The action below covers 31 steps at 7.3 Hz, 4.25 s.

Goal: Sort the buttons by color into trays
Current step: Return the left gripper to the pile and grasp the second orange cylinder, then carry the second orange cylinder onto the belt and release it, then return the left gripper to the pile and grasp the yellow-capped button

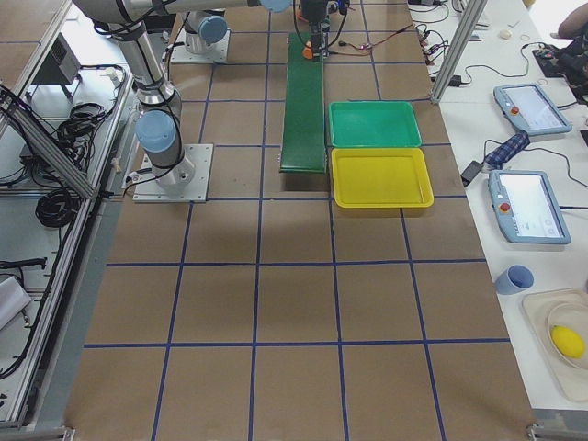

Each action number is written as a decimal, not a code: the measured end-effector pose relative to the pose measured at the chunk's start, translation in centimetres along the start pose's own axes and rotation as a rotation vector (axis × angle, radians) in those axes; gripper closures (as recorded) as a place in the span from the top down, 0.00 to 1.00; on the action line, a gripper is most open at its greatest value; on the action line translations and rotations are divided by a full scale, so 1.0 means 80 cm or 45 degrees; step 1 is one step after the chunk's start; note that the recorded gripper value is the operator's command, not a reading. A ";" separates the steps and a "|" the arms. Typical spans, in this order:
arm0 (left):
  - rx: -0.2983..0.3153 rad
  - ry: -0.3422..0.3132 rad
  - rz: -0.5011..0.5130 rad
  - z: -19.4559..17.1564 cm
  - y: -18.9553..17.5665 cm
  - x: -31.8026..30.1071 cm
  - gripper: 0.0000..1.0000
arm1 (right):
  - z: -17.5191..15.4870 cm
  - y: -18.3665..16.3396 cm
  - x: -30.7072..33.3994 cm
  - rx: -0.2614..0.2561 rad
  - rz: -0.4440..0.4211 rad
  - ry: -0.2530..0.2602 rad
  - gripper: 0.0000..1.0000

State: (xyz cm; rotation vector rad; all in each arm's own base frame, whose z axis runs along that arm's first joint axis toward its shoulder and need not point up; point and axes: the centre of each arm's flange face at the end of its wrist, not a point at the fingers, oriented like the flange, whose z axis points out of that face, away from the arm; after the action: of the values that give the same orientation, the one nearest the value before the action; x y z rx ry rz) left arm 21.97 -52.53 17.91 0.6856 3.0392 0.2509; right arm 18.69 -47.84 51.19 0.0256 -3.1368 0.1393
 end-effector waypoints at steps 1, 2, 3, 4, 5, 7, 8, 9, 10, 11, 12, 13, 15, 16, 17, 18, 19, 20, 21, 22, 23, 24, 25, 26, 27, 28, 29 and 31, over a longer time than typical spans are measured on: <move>0.012 -0.015 0.044 0.006 -0.004 -0.003 0.09 | 0.000 0.000 0.000 0.000 0.000 0.000 1.00; 0.018 -0.017 0.068 0.011 -0.008 -0.002 0.00 | 0.000 0.000 0.000 0.000 0.000 0.000 1.00; 0.023 -0.012 0.078 0.011 -0.008 0.002 0.00 | 0.000 0.000 0.000 0.000 -0.001 0.000 1.00; 0.033 -0.007 0.080 0.006 -0.005 0.009 0.00 | 0.000 0.000 0.000 0.000 -0.001 0.000 1.00; 0.046 -0.009 0.081 -0.006 -0.001 0.017 0.00 | 0.000 0.000 0.000 0.000 -0.002 0.000 1.00; 0.124 0.057 0.130 -0.052 -0.005 0.058 0.00 | 0.000 0.000 0.000 0.000 -0.003 0.000 1.00; 0.147 0.072 0.227 -0.084 -0.023 0.102 0.00 | 0.000 0.000 0.000 0.000 -0.002 0.000 1.00; 0.155 0.037 0.387 -0.116 -0.048 0.159 0.00 | 0.000 0.000 0.000 0.000 -0.002 0.000 1.00; 0.155 -0.017 0.564 -0.141 -0.070 0.214 0.00 | 0.000 0.000 0.000 0.000 -0.002 0.000 1.00; 0.154 -0.060 0.731 -0.155 -0.086 0.260 0.00 | 0.000 0.000 0.000 0.000 -0.003 0.000 1.00; 0.150 -0.077 0.867 -0.157 -0.096 0.292 0.00 | 0.000 0.000 0.000 0.000 -0.004 0.000 1.00; 0.149 -0.083 0.958 -0.151 -0.102 0.311 0.00 | 0.000 0.000 0.000 0.000 -0.004 -0.001 1.00; 0.155 -0.091 1.029 -0.134 -0.108 0.336 0.56 | 0.000 0.000 0.000 0.000 -0.004 -0.002 1.00; 0.162 -0.101 1.034 -0.121 -0.110 0.340 1.00 | 0.000 0.000 0.000 0.000 -0.004 -0.002 1.00; 0.176 -0.117 1.028 -0.110 -0.112 0.344 1.00 | 0.000 0.000 0.000 0.000 -0.004 -0.002 1.00; 0.190 -0.131 1.016 -0.106 -0.109 0.350 1.00 | 0.000 0.000 0.000 0.000 -0.005 -0.002 1.00; 0.206 -0.149 1.011 -0.114 -0.105 0.355 1.00 | 0.000 0.000 0.000 0.000 -0.006 -0.002 1.00; 0.225 -0.171 1.005 -0.127 -0.103 0.356 1.00 | 0.000 0.000 0.000 0.000 -0.006 -0.002 1.00; 0.256 -0.186 0.993 -0.146 -0.103 0.350 1.00 | 0.000 0.000 0.000 0.001 -0.006 -0.002 1.00; 0.290 -0.174 0.949 -0.165 -0.105 0.334 1.00 | 0.000 0.000 0.000 0.000 -0.006 -0.002 1.00; 0.310 -0.152 0.836 -0.180 -0.105 0.308 1.00 | 0.000 0.000 0.000 0.000 -0.006 -0.002 1.00; 0.324 -0.135 0.657 -0.189 -0.103 0.283 1.00 | 0.000 0.000 0.000 0.000 -0.006 -0.002 1.00; 0.329 -0.119 0.475 -0.193 -0.102 0.267 1.00 | 0.000 0.000 0.000 0.000 -0.006 -0.002 1.00; 0.328 -0.092 0.263 -0.192 -0.100 0.251 1.00 | 0.000 0.000 0.000 0.000 -0.007 -0.002 1.00; 0.317 -0.060 0.069 -0.186 -0.091 0.226 1.00 | 0.000 0.000 0.000 0.000 -0.006 -0.002 1.00; 0.293 -0.034 -0.095 -0.177 -0.071 0.184 1.00 | 0.000 0.000 0.000 0.000 -0.006 -0.002 1.00; 0.268 -0.027 -0.217 -0.169 -0.049 0.137 1.00 | 0.000 0.000 0.000 0.000 -0.007 -0.002 1.00; 0.238 -0.051 -0.382 -0.166 -0.031 0.054 1.00 | 0.000 0.000 0.000 0.000 -0.007 -0.002 1.00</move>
State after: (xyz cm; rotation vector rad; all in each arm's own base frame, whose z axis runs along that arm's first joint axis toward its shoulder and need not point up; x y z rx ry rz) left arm 16.30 -54.89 30.72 0.2274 3.0949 -0.0525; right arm 18.72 -47.83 51.19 0.0343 -3.1380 0.1391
